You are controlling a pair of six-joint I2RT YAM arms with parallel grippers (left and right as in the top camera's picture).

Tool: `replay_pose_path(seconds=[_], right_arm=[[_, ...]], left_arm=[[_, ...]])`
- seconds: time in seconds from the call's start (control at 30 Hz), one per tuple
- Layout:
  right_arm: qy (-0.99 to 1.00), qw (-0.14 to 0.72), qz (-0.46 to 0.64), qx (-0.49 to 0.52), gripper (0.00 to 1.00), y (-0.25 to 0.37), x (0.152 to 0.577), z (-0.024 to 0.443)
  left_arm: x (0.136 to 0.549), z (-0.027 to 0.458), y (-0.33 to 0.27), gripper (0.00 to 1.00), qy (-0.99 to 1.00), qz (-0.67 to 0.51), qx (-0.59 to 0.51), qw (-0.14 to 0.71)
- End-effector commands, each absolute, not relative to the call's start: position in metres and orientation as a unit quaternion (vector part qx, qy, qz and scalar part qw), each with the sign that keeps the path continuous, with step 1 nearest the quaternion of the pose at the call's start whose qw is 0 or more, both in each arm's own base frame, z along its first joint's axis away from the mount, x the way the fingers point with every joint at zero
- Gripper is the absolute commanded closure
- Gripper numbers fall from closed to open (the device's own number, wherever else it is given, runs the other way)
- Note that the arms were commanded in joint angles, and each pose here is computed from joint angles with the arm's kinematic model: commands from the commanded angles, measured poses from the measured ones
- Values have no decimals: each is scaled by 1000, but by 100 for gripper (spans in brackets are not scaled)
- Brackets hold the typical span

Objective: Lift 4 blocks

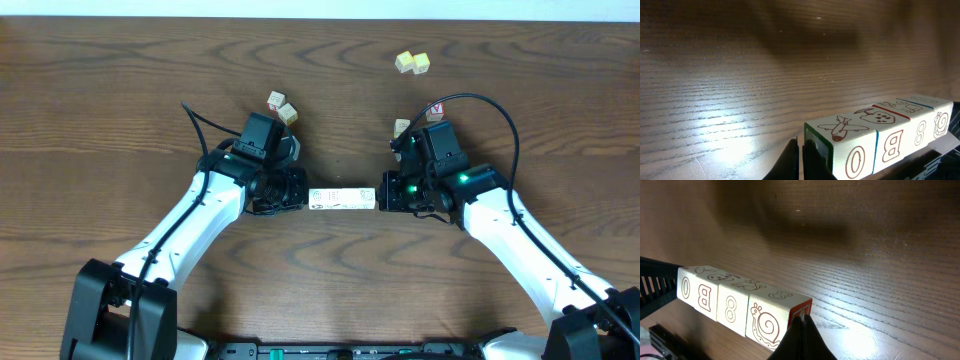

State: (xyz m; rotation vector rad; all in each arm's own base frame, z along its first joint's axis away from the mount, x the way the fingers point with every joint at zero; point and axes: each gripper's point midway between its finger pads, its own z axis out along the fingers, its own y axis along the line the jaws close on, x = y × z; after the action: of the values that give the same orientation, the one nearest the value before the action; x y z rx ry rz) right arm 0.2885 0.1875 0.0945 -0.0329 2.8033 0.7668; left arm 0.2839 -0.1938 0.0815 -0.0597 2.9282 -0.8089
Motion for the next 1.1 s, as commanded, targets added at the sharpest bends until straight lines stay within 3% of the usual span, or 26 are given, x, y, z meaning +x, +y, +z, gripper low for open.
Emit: replay_pose_path(seconds=[0.0,1.07], right_arm=[[938,114,325,-41,99,215,284,122],[937,118,325,-41,99,216,286,124]], left_arm=[[274,100,-214,93,948,-314,0,44],[274,105,-213,93,947,-316,1,53]])
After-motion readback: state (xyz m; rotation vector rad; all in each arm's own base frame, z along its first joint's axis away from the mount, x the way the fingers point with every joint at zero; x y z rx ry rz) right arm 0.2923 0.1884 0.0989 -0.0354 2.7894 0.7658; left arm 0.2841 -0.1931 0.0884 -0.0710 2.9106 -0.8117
